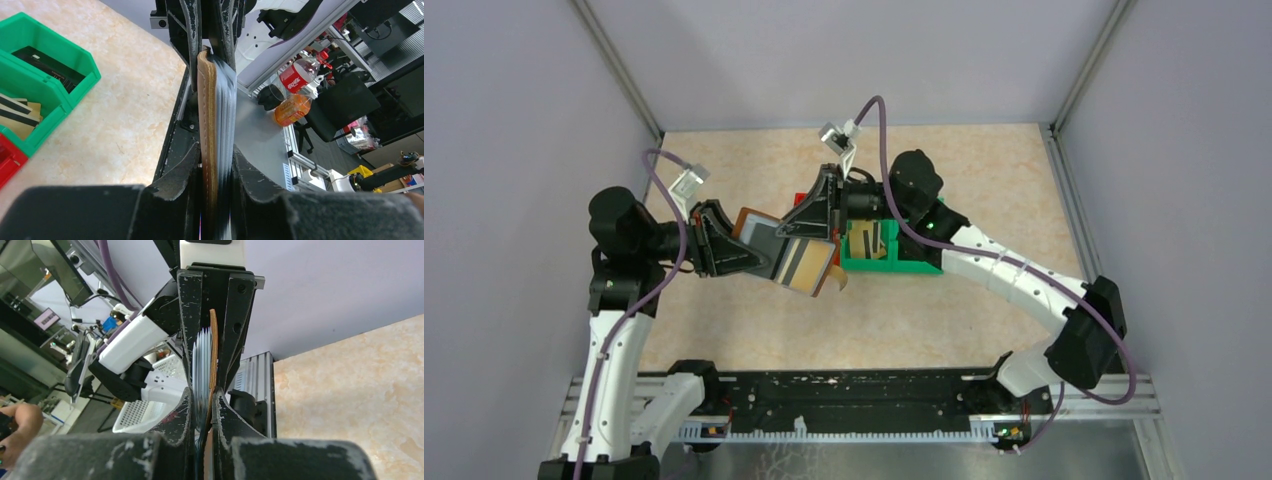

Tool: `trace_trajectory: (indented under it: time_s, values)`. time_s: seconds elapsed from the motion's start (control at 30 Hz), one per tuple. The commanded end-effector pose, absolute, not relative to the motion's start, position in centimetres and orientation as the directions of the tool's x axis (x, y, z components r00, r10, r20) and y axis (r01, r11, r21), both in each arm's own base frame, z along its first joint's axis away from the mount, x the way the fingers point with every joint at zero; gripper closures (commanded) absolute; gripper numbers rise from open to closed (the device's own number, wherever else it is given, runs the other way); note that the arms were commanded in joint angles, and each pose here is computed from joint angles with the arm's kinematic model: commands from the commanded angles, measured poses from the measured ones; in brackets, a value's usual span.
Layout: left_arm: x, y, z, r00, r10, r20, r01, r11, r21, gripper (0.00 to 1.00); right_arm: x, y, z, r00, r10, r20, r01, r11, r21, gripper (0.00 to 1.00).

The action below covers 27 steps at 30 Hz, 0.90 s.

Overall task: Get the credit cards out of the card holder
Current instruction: Remove the credit card from the card holder.

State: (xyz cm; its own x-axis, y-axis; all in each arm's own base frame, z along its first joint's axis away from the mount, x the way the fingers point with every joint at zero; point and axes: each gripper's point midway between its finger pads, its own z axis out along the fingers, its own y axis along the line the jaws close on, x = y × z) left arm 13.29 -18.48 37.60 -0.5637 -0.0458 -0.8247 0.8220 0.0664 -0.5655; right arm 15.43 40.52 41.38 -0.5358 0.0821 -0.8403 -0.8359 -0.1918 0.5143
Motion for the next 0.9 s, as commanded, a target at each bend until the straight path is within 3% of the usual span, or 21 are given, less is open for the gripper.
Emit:
trace_trajectory:
  time_s: [0.0, 0.2, 0.37, 0.47, 0.6, 0.7, 0.87]
  values:
    - [12.8, -18.5, 37.5, -0.56, -0.034, -0.828, 0.827, 0.046, -0.561, 0.77, 14.8, 40.8, 42.6, -0.525, 0.119, -0.843, -0.837, -0.25, 0.486, 1.0]
    - [12.7, -18.5, 37.2, -0.583, -0.031, -0.812, 0.811, 0.041, -0.584, 0.55, 15.9, 41.1, 42.1, -0.549, 0.173, -0.818, -0.832, -0.209, 0.514, 1.0]
    - [12.4, -18.5, 37.2, -0.586, -0.025, -0.81, 0.81, 0.031, -0.586, 0.5, 16.4, 41.6, 41.5, -0.557, 0.184, -0.81, -0.829, -0.177, 0.53, 1.0]
    - [12.4, -18.5, 37.1, -0.586, -0.021, -0.81, 0.81, 0.026, -0.586, 0.55, 16.5, 41.6, 41.5, -0.556, 0.198, -0.807, -0.831, -0.173, 0.529, 1.0]
    - [12.8, -18.5, 37.0, -0.584, -0.028, -0.811, 0.81, 0.036, -0.585, 0.78, 16.3, 41.5, 41.5, -0.559, 0.194, -0.806, -0.828, -0.18, 0.531, 1.0]
    - [13.1, -18.5, 37.0, -0.591, -0.034, -0.806, 0.804, 0.044, -0.592, 0.89, 16.2, 41.1, 41.5, -0.551, 0.194, -0.812, -0.834, -0.177, 0.523, 0.75]
    - [13.9, -18.6, 36.9, -0.604, -0.045, -0.796, 0.793, 0.063, -0.605, 0.94, 17.8, 38.1, 43.3, -0.492, 0.26, -0.831, -0.868, -0.074, 0.491, 0.44]
